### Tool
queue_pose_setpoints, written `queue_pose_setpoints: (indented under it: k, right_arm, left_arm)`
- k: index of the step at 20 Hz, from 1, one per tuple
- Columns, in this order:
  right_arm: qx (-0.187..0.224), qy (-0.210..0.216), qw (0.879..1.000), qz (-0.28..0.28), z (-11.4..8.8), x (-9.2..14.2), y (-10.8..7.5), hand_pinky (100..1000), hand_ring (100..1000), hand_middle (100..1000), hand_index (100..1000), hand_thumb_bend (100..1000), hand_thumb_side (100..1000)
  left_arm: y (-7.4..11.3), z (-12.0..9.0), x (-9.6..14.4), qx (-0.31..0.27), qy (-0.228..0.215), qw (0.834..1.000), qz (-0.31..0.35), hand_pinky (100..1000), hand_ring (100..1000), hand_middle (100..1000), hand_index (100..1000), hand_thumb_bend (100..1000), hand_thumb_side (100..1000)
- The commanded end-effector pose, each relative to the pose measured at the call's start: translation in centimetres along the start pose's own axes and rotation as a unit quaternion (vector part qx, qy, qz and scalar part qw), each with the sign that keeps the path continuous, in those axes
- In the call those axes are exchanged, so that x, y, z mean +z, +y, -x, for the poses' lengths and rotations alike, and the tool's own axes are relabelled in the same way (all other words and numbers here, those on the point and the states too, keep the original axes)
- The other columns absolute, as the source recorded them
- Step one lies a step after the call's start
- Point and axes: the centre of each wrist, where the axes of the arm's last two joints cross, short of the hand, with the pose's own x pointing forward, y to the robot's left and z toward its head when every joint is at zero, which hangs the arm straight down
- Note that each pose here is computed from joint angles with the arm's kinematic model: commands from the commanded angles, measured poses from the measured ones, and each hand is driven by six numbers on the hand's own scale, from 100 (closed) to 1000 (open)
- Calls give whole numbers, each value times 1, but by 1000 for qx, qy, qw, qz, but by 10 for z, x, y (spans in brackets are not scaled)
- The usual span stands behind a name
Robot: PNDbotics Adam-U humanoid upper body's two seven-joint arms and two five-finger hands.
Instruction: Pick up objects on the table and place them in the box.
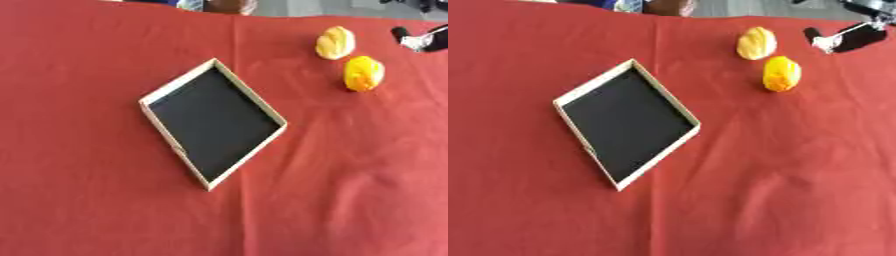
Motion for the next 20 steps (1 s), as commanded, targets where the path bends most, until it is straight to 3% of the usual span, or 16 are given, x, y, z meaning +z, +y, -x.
queue_pose_setpoints:
  k: [1, 9, 20]
  right_arm:
    - [31, -1, 999, -25, -3, 7, -22, 955, 993, 864, 893, 100, 251]
    - [38, 27, 997, -67, -9, 2, -23, 961, 1000, 863, 911, 100, 276]
    - [50, 74, 990, -107, -6, 7, 2, 977, 1000, 860, 958, 100, 291]
  left_arm:
    - [2, -6, -10, -2, -19, 1000, 11, 819, 700, 827, 890, 108, 633]
    - [2, -6, -10, -1, -18, 1000, 12, 819, 700, 828, 890, 109, 634]
    - [1, -6, -10, 6, -14, 1000, 11, 819, 700, 830, 889, 103, 645]
